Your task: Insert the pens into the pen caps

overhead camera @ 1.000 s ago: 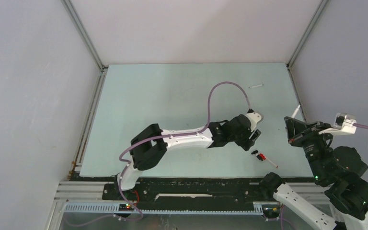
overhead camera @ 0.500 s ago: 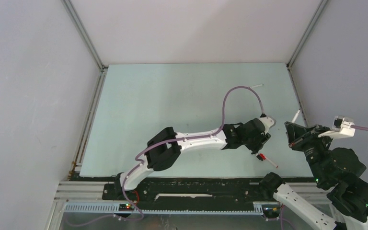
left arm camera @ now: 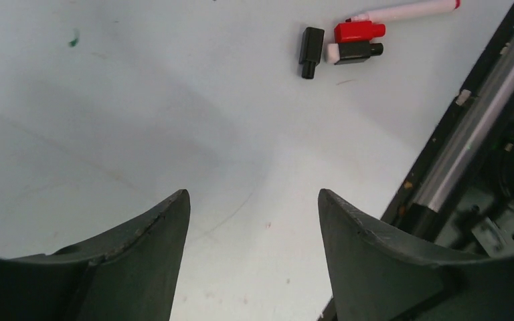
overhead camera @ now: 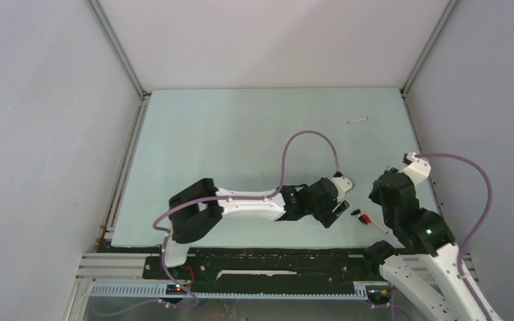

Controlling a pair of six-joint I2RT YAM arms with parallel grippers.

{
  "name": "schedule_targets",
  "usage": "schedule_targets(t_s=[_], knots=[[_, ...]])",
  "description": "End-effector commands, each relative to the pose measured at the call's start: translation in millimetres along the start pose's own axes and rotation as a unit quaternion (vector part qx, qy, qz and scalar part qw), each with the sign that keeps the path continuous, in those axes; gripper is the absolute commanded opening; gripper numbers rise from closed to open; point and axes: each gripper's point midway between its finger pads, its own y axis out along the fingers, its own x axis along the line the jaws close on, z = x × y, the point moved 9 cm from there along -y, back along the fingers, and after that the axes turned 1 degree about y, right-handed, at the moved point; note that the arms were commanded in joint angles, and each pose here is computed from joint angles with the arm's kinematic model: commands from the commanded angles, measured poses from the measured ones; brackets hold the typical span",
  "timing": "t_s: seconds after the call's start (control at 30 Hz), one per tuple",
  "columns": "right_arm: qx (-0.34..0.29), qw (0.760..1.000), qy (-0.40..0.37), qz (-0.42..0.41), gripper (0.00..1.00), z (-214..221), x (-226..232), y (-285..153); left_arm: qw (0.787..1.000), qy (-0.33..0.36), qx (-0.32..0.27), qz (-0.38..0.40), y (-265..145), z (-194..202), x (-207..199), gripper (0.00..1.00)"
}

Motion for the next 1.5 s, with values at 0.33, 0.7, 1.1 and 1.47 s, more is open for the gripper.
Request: schedule_targets(t_s=[0.33,0.7,1.1,1.47], knots=[[0.13,0.949,0.178,0.224,0.0,59.0,-45.8,86.9,0.991,-0.055,-0.115,-0.036,-84.3,12.0,26.3,0.73],[0.166,0.898,0.232,0.336,0.0,95.8,-63.5,104.1,0.983,-0.104,-0.153,-0.019,-124.2,21.9,42.0,0.73],[0.25,0.872,0.286,0.308,0.0,137.1,-39.6,119.5,0.976,-0.117,-0.186,-0.004,-153.7,21.3,48.3,0.73],[0.239,0.897,0.265,0.261,0.0,125.2,-0.2,115.0,0.978,-0.124,-0.167,-0.025,-149.0,35.9,56.6,0.72]])
